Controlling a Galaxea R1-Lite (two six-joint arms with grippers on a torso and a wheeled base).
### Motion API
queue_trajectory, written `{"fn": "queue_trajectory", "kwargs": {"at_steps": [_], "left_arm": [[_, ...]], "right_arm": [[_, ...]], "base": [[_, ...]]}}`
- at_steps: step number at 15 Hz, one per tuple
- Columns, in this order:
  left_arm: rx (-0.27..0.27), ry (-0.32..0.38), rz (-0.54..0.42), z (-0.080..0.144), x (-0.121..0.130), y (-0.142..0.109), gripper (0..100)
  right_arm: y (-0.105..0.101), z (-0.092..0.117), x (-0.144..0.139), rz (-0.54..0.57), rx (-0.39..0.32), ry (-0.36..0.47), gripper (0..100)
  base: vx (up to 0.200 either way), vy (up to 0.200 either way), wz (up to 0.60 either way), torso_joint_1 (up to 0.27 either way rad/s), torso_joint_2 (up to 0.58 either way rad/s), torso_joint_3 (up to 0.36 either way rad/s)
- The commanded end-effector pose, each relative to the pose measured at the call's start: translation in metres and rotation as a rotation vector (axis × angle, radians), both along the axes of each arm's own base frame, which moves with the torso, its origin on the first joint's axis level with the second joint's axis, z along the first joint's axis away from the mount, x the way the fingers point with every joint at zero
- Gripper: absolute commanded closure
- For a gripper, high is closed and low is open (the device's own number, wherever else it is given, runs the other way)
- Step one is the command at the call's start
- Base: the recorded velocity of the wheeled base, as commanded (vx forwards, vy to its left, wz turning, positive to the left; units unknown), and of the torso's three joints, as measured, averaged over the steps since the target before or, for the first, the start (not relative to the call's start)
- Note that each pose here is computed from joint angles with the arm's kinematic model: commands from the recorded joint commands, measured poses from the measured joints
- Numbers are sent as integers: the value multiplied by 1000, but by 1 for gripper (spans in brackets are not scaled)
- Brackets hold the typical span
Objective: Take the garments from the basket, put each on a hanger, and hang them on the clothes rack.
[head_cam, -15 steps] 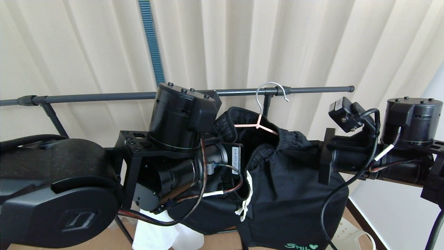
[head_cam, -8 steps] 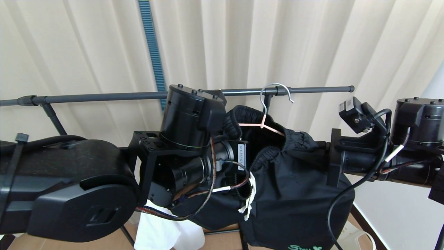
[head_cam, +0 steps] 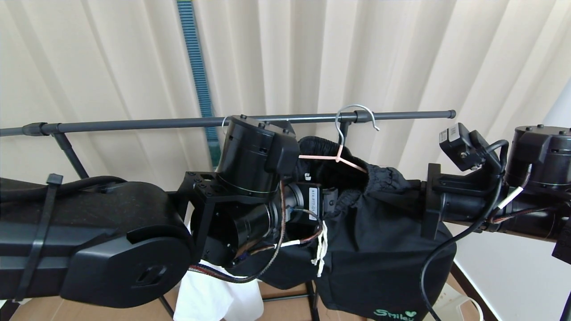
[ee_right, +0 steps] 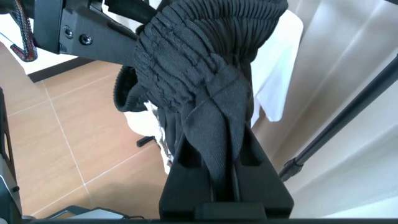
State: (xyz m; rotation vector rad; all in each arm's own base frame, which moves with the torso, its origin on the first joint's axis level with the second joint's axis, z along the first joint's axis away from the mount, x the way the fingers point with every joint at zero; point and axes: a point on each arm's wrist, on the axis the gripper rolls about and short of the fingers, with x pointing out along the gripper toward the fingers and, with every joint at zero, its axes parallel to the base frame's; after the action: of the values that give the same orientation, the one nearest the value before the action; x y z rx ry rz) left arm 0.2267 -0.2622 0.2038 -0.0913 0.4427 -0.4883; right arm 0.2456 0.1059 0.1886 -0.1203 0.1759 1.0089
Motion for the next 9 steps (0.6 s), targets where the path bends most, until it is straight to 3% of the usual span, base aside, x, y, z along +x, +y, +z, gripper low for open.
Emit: {"fn": "queue_trajectory", "kwargs": {"at_steps": [1,9], "left_arm": [[-4,-4,2,2,-2,2,0],[6,-36,-13,16,-29,35,0]], "right_arm": [[0,-1,0,1,-2,3,100],[-6,-5,7,14,7,17,100]], "base": [[0,0,0,0,0,0],[0,0,0,0,0,0]]}}
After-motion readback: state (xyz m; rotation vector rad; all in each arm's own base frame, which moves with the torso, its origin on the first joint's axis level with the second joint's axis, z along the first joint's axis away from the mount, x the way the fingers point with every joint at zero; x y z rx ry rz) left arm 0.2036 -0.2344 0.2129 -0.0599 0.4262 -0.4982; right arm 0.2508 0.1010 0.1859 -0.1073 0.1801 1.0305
